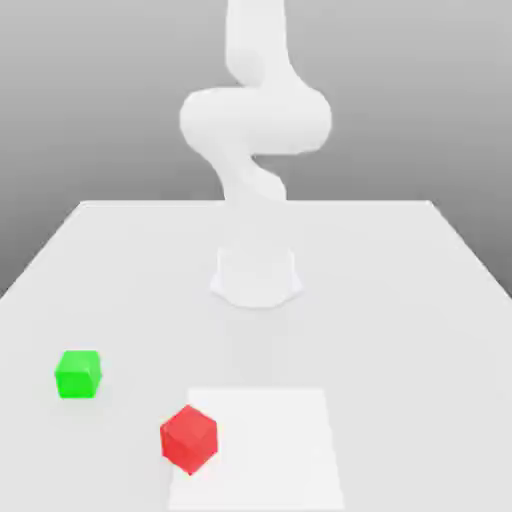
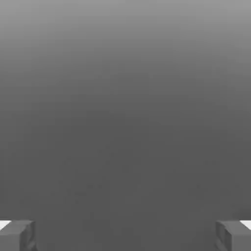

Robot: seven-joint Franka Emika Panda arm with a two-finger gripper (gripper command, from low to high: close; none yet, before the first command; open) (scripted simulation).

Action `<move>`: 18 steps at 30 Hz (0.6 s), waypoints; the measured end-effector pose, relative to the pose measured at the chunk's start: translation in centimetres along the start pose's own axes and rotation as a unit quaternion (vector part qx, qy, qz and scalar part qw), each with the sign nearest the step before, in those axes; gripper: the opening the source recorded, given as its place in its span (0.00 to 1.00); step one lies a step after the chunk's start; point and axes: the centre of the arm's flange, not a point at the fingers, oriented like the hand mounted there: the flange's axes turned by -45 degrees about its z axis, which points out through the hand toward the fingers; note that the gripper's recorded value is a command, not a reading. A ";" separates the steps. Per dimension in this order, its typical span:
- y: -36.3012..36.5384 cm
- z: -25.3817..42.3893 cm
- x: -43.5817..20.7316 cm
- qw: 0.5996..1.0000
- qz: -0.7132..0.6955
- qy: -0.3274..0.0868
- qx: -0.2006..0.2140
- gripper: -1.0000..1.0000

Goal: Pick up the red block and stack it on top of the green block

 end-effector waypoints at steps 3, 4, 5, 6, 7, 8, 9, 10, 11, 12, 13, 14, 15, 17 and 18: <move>0.9 7.0 -1.2 0.998 0.036 -0.049 -0.019 0.50; 1.3 9.1 -1.8 0.996 0.048 -0.065 -0.025 0.50; 1.7 11.3 -2.5 0.994 0.060 -0.080 -0.031 0.50; 2.2 13.3 -3.3 0.992 0.072 -0.096 -0.037 0.50; 2.6 15.3 -4.2 0.989 0.084 -0.111 -0.042 0.50; 3.1 17.3 -5.1 0.986 0.097 -0.126 -0.048 0.50; 3.5 19.1 -6.2 0.982 0.109 -0.142 -0.054 0.50; 4.0 21.0 -7.3 0.978 0.121 -0.157 -0.059 0.50; 4.5 22.7 -8.5 0.974 0.133 -0.171 -0.064 0.50; 4.9 24.4 -9.8 0.969 0.146 -0.186 -0.070 0.50; 5.4 26.0 -11.2 0.964 0.158 -0.201 -0.075 0.50; 5.9 27.5 -12.6 0.958 0.170 -0.215 -0.080 0.50; 6.3 29.0 -14.1 0.952 0.182 -0.230 -0.084 0.50; 7.2 31.6 -17.3 0.939 0.208 -0.258 -0.094 0.50; 7.7 32.8 -18.9 0.931 0.222 -0.273 -0.099 0.50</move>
